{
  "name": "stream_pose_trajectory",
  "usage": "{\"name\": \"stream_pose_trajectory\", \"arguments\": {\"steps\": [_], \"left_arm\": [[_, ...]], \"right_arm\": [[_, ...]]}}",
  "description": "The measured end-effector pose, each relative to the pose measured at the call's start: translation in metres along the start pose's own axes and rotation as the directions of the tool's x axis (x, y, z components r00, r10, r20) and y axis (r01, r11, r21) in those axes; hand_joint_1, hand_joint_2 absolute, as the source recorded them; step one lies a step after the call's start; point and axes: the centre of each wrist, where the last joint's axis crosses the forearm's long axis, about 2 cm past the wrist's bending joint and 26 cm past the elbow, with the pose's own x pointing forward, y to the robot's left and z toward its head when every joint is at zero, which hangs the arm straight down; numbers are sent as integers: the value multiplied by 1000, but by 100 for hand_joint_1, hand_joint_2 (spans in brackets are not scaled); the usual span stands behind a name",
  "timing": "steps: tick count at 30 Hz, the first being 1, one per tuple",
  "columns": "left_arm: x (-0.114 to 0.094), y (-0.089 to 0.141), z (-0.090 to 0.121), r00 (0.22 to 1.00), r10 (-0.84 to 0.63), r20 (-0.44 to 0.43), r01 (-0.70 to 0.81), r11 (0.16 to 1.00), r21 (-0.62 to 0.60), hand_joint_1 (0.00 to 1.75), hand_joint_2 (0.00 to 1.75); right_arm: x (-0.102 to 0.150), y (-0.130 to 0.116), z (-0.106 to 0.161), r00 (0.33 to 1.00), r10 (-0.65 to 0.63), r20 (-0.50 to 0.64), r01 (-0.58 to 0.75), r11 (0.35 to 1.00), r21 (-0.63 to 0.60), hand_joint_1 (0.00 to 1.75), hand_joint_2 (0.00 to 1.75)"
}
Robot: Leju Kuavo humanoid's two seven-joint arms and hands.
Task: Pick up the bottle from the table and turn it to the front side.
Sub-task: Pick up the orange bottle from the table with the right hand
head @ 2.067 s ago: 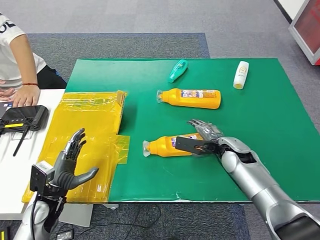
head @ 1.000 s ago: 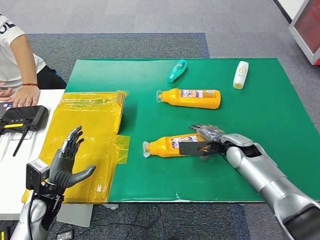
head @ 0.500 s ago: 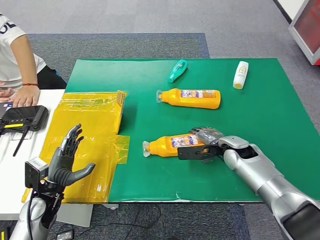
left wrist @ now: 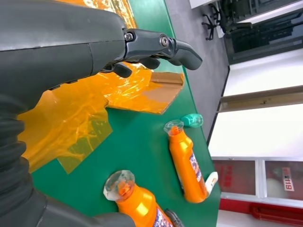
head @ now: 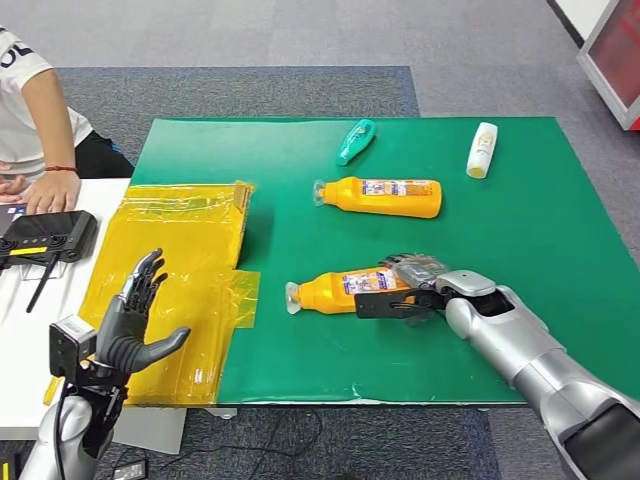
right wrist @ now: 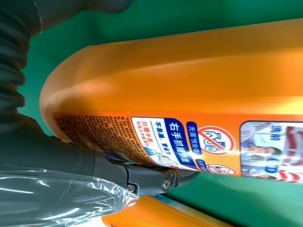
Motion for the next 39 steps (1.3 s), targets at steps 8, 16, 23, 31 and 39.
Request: {"name": "stream_pose_trajectory", "arguments": {"steps": [8,16,23,31,39], "left_arm": [[0,0,0,1000,4,0,-4,1000,-6,0,175],[0,0,0,1000,6,0,-6,1000,-8,0,175],[0,0,0,1000,8,1,-8,1000,-8,0,175],[0,0,0,1000,13,7,-12,1000,-9,0,175],[-3,2,-3,998,33,47,-32,999,-14,0,175]], "right_arm": [[2,0,-1,1000,2,-12,-2,1000,-2,72,175],[2,0,-2,1000,-17,-12,17,1000,-14,175,175],[0,4,-1,997,-73,9,73,997,-20,175,175],[-9,16,2,964,-238,118,240,971,-2,175,175],[-40,77,30,581,-661,475,690,709,142,175,175]]}}
